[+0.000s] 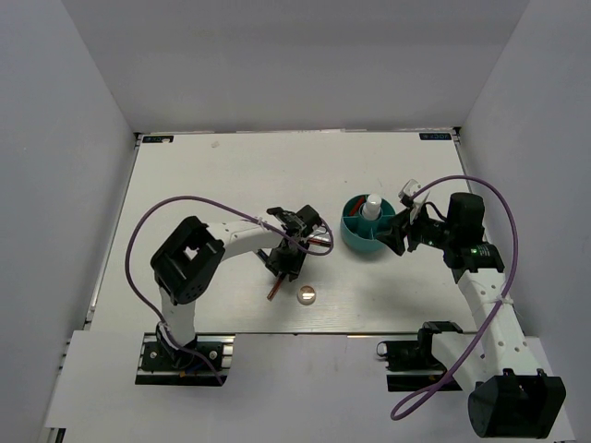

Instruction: Organize the makeup

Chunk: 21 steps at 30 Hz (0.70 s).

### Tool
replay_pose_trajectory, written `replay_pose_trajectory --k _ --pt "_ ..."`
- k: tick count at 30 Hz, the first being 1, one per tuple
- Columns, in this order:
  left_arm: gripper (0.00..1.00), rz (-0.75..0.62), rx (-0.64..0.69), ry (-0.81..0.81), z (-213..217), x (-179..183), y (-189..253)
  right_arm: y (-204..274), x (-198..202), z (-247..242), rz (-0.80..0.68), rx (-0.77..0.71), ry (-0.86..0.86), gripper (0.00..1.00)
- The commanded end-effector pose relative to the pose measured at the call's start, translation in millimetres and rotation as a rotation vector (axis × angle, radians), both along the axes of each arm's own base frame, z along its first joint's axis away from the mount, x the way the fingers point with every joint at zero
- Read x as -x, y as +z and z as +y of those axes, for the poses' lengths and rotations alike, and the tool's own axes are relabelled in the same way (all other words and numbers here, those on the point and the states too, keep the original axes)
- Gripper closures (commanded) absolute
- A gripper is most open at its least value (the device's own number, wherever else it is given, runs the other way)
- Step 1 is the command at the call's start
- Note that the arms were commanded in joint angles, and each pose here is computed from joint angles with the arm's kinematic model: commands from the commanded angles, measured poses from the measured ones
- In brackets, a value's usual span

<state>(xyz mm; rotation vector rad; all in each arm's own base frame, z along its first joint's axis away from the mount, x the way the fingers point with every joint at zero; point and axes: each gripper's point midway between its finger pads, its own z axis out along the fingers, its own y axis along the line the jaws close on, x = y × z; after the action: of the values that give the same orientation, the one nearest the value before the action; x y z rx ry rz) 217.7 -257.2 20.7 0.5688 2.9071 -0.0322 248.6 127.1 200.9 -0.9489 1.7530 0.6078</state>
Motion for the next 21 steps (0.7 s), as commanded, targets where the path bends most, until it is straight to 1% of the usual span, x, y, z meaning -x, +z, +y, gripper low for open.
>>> replay_pose_trajectory --k 1,5,6,8,9,11,12,15,16,17,18,19,21 --pt "0.46 -0.012 -0.001 -0.019 -2.9 -3.5 -4.6 6.2 -0.1 1.2 -0.021 -0.007 0.002 0.39" --pt "0.51 0.01 -0.003 -0.019 1.9 0.2 -13.7 6.5 -1.2 0.1 -0.019 -0.008 -0.005 0.39" --pt "0.55 0.011 0.0 -0.019 2.6 1.5 -14.7 7.1 -1.3 0.2 -0.02 -0.009 -0.005 0.39" --pt "0.61 0.007 0.009 -0.01 7.7 2.6 -17.2 7.5 -1.8 -0.3 -0.019 -0.009 -0.01 0.39" --pt "0.69 0.0 0.026 -0.013 5.6 2.2 -16.3 7.1 -1.7 -0.6 -0.019 -0.008 -0.012 0.39" --pt "0.76 -0.02 0.04 -0.011 5.8 1.0 -10.3 6.1 -1.5 -1.2 -0.014 -0.005 -0.016 0.39" --pt "0.81 -0.036 0.056 -0.014 2.5 -2.1 -4.9 6.8 -2.3 -2.2 -0.02 -0.001 -0.02 0.39" --pt "0.86 -0.118 0.126 -0.017 -11.6 -18.1 28.4 5.1 -1.3 -2.6 -0.015 0.003 -0.021 0.38" --pt "0.87 -0.153 0.143 -0.018 -15.9 -25.4 39.9 3.9 -1.0 -2.9 -0.012 0.006 -0.021 0.34" --pt "0.88 -0.213 0.188 -0.025 -25.6 -37.4 64.6 3.9 -0.9 -2.5 -0.012 0.007 -0.019 0.32" --pt "0.89 -0.254 0.204 -0.023 -28.8 -44.8 79.2 2.6 -1.2 -3.5 -0.01 0.009 -0.023 0.28" --pt "0.89 -0.303 0.224 -0.026 -32.6 -53.5 94.5 2.9 -0.9 -3.2 -0.012 0.009 -0.022 0.28" --pt "0.91 -0.412 0.329 -0.026 -48.8 -69.8 139.0 2.7 -1.1 -3.5 -0.011 0.009 -0.025 0.28"
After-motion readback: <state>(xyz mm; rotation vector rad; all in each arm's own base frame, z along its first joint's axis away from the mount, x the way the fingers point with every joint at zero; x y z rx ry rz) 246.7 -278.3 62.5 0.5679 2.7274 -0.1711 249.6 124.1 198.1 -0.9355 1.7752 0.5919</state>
